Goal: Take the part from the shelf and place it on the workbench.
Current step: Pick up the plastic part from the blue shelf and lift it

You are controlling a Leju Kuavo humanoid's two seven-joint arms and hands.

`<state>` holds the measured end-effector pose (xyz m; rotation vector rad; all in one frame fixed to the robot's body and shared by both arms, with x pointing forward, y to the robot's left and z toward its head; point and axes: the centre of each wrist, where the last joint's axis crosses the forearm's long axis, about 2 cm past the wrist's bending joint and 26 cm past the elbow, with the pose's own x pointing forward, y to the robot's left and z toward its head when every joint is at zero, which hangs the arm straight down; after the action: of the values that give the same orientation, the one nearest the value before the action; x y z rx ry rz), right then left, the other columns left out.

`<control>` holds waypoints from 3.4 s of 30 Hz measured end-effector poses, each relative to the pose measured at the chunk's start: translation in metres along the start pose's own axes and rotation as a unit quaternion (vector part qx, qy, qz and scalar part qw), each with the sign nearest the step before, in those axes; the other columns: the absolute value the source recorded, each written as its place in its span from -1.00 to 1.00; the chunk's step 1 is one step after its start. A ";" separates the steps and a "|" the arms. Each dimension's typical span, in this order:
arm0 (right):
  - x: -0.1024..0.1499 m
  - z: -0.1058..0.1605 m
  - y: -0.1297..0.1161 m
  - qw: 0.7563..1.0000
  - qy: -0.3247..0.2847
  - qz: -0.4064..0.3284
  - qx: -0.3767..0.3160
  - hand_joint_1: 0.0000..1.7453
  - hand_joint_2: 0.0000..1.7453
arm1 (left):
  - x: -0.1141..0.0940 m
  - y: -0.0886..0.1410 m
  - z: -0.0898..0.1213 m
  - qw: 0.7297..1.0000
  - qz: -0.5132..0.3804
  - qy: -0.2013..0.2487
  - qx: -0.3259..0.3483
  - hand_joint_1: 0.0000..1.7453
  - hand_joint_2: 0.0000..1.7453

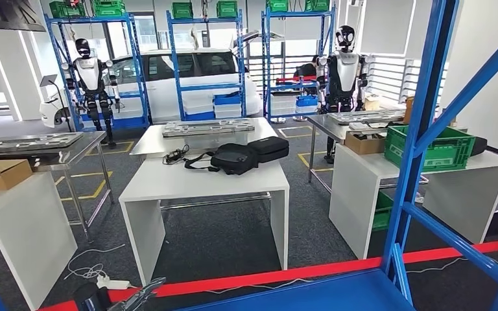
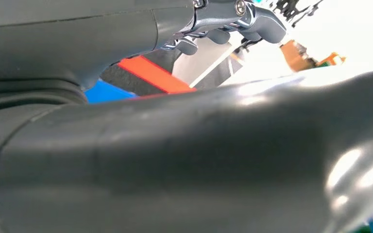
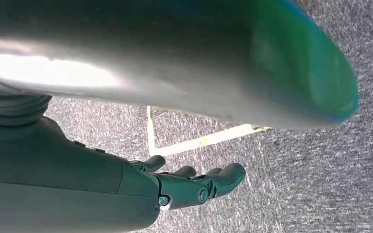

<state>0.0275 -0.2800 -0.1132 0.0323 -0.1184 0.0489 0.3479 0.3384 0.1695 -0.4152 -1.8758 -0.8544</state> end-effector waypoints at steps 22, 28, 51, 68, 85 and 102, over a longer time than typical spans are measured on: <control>0.003 0.000 0.001 1.000 -0.009 0.008 0.004 -1.00 -1.00 | 0.027 -0.022 0.022 0.997 -0.074 0.004 0.016 -1.00 -1.00; 0.003 0.000 0.003 1.000 -0.007 0.001 0.004 -1.00 -1.00 | 0.025 -0.019 0.021 0.991 -0.125 0.030 0.021 -1.00 1.00; 0.005 0.000 0.000 1.000 -0.010 0.011 0.006 -1.00 -1.00 | -0.004 -0.002 0.037 0.933 -0.311 0.182 -0.020 -1.00 1.00; 0.005 0.000 0.000 1.000 -0.010 0.003 0.003 -1.00 -1.00 | -0.003 -0.007 0.048 0.994 -0.004 -0.001 -0.106 -1.00 1.00; 0.005 0.000 -0.001 1.000 -0.012 -0.006 0.000 -1.00 -1.00 | -0.001 -0.025 0.046 0.984 -0.062 0.058 -0.154 -1.00 1.00; 0.005 0.000 -0.002 1.000 -0.010 -0.009 0.000 -1.00 -1.00 | -0.008 -0.030 0.045 0.975 -0.104 0.102 -0.166 -1.00 1.00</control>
<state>0.0330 -0.2816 -0.1127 0.0336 -0.1373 0.0303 0.3039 0.3506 0.1391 -0.3216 -1.6063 -1.3110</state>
